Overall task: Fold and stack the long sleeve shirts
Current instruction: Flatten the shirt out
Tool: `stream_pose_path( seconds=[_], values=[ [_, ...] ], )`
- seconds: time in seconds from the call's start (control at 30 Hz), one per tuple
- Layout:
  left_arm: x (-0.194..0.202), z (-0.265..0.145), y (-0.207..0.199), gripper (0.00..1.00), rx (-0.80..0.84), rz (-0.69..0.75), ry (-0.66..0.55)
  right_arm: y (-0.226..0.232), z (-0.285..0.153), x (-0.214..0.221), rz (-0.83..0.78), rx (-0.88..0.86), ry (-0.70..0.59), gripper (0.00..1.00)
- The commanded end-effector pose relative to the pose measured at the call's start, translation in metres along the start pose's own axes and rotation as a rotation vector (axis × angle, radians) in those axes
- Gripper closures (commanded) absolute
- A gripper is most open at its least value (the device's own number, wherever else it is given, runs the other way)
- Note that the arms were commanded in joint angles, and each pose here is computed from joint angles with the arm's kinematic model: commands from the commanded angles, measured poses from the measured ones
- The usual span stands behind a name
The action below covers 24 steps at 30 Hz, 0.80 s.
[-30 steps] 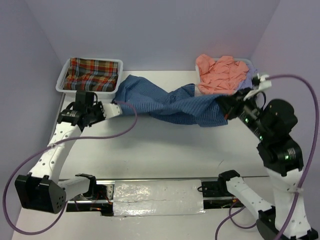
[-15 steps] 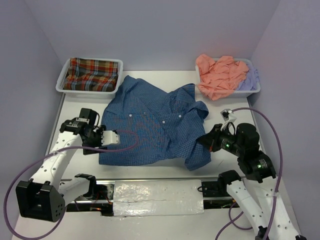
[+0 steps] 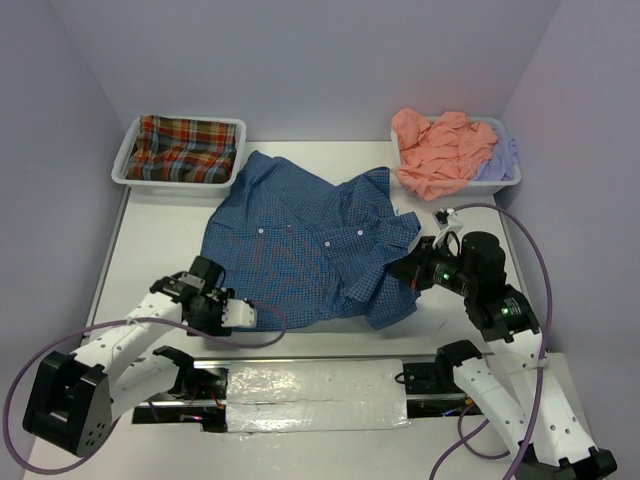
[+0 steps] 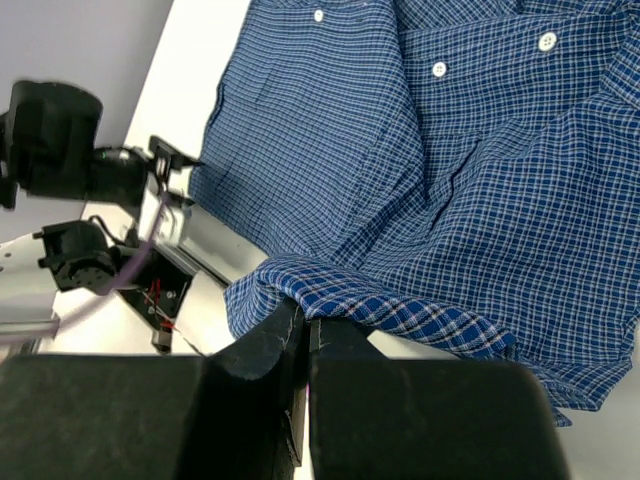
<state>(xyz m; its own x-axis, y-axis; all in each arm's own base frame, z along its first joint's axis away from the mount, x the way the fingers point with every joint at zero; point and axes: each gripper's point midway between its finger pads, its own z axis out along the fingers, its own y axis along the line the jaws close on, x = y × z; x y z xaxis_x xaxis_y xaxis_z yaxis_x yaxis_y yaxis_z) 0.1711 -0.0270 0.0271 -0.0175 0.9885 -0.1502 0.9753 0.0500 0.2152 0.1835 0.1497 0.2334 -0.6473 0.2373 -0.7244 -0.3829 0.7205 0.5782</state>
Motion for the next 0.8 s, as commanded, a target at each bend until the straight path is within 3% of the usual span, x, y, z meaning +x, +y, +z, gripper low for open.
stream_pose_path(
  seconds=[0.0, 0.17, 0.27, 0.3, 0.37, 0.4, 0.43, 0.57, 0.77],
  values=[
    [-0.007, 0.018, 0.012, 0.29, -0.103, 0.032, 0.009, 0.002, 0.006, -0.013, -0.042, -0.012, -0.042, 1.0],
    [-0.007, 0.032, 0.017, 0.31, -0.124, 0.019, 0.023, 0.0, 0.008, -0.009, -0.042, -0.012, -0.025, 1.0],
    [-0.008, 0.033, 0.017, 0.44, -0.111, 0.017, 0.024, -0.004, 0.007, -0.008, -0.047, 0.006, -0.029, 1.0],
    [-0.008, 0.033, 0.016, 0.55, -0.105, 0.028, 0.023, -0.004, 0.006, -0.009, -0.05, 0.011, -0.031, 1.0],
    [-0.011, 0.033, 0.015, 0.65, -0.104, 0.041, 0.007, -0.005, 0.005, -0.009, -0.056, 0.017, -0.031, 1.0],
    [-0.011, 0.034, 0.015, 0.89, -0.103, 0.045, 0.004, -0.006, 0.006, -0.011, -0.059, 0.027, -0.039, 1.0],
    [-0.013, 0.033, 0.017, 0.98, -0.108, 0.034, -0.002, -0.009, 0.006, -0.011, -0.057, 0.041, -0.038, 1.0],
    [-0.024, 0.011, 0.029, 1.0, -0.172, -0.067, -0.06, -0.013, -0.002, -0.019, -0.064, 0.103, -0.047, 1.0],
    [-0.034, -0.055, 0.04, 1.0, -0.255, -0.147, -0.126, 0.023, -0.056, -0.045, -0.145, 0.098, -0.132, 1.0]
  ],
)
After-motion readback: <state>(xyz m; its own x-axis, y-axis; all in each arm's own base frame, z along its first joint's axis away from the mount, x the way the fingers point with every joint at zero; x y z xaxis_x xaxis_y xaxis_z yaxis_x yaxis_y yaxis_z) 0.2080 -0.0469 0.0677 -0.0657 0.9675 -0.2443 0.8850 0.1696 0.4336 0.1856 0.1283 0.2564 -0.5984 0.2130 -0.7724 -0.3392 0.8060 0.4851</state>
